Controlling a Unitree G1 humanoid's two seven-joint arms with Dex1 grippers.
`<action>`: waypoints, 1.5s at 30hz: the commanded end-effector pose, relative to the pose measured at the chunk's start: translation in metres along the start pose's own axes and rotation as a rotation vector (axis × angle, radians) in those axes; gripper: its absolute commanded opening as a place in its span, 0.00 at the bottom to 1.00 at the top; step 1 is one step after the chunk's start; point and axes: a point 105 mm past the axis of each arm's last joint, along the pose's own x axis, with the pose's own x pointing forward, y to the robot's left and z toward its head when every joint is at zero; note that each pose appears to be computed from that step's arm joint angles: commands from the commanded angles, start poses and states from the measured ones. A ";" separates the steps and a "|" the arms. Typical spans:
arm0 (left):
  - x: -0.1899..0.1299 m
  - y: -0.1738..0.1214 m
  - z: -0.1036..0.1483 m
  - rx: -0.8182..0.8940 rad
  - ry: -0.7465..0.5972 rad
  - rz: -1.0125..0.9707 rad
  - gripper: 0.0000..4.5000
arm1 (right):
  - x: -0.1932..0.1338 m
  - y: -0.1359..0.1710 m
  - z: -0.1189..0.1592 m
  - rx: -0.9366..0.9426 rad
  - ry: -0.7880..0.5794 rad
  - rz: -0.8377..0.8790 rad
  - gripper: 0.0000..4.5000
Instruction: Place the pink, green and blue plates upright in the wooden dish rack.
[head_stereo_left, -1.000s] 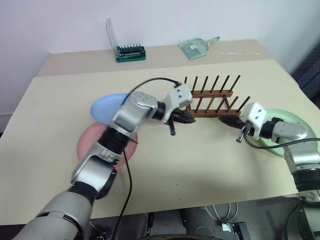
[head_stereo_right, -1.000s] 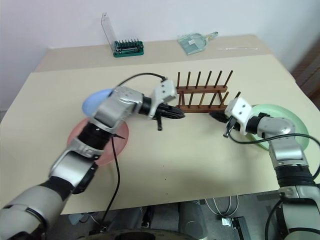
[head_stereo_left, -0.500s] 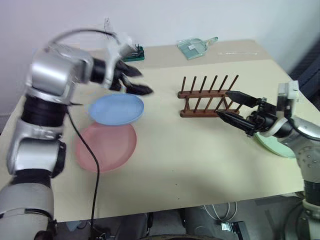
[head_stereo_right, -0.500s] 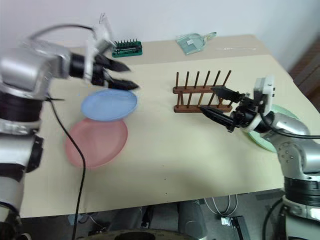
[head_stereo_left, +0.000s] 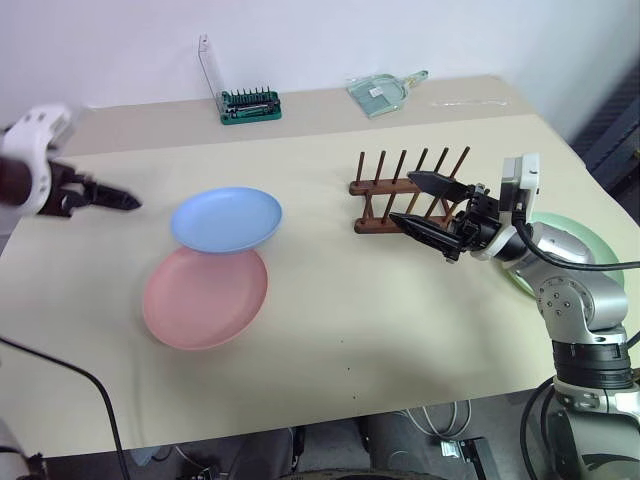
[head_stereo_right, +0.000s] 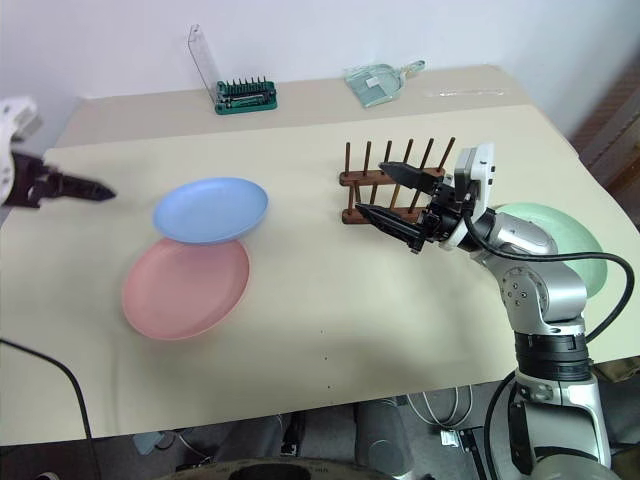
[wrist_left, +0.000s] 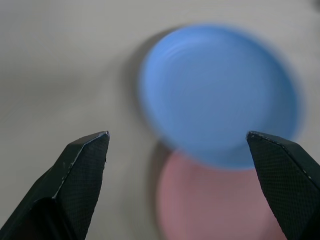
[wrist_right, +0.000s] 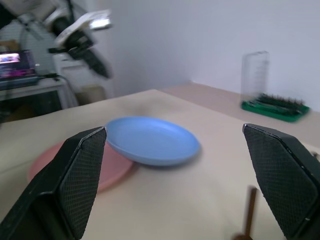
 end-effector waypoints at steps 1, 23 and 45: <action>-0.006 0.002 -0.029 -0.016 0.066 -0.023 1.00 | 0.008 0.004 0.013 -0.057 -0.036 0.044 0.99; 0.078 -0.033 -0.069 -0.107 0.271 -0.165 1.00 | -0.001 0.014 0.015 -0.118 -0.001 -0.006 0.99; 0.021 -0.027 -0.088 -0.072 0.371 -0.271 0.00 | -0.006 0.008 0.016 -0.148 0.002 -0.029 1.00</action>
